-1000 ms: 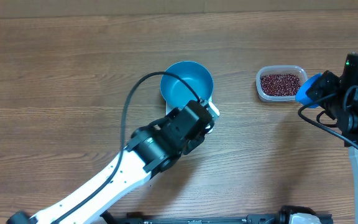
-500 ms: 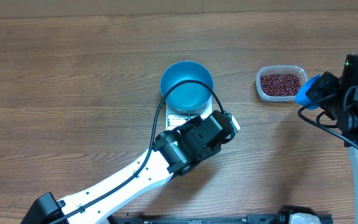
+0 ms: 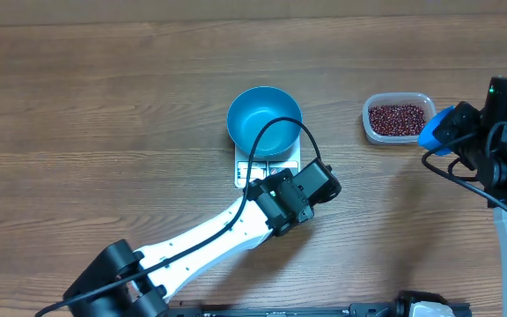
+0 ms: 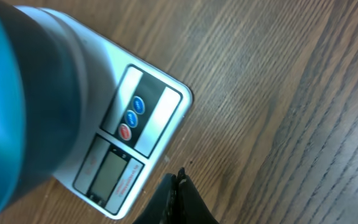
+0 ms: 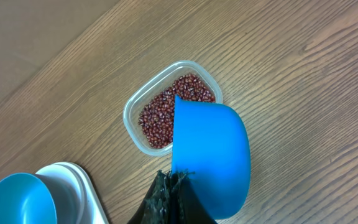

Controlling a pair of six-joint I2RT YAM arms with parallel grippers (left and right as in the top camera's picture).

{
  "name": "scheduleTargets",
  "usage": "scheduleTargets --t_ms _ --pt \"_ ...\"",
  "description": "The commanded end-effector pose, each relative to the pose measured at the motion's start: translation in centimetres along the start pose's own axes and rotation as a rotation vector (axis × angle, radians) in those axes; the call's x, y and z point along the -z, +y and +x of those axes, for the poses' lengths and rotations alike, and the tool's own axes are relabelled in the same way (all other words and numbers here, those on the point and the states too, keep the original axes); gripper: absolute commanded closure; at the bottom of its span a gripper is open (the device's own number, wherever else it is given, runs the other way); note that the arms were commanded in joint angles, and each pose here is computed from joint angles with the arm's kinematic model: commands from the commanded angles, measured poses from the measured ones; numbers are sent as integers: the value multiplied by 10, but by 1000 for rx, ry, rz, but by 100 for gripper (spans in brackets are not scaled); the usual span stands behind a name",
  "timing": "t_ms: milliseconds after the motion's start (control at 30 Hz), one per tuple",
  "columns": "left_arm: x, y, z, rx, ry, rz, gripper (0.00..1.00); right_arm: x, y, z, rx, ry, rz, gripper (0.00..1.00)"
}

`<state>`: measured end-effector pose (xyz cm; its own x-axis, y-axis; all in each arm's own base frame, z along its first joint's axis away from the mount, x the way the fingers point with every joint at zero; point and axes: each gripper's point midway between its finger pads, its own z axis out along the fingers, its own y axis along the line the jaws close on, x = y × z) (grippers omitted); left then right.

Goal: Scoop item into bowl and weigh 150g on scale

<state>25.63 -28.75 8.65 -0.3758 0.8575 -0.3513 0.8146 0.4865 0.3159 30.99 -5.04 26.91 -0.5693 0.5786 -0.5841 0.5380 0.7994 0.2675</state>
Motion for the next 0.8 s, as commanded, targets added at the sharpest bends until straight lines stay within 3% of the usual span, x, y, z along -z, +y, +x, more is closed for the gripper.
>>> scheduleTargets --t_ms 0,333,767 --pt "-16 -5 6 -14 38 4 96 11 1 -13 -1 -51 -7 96" --pt "-56 -1 26 -48 151 -85 96 11 2 -12 -3 -50 -7 96" --pt "-66 12 13 -18 99 -152 96 11 2 -12 -3 -50 -7 96"
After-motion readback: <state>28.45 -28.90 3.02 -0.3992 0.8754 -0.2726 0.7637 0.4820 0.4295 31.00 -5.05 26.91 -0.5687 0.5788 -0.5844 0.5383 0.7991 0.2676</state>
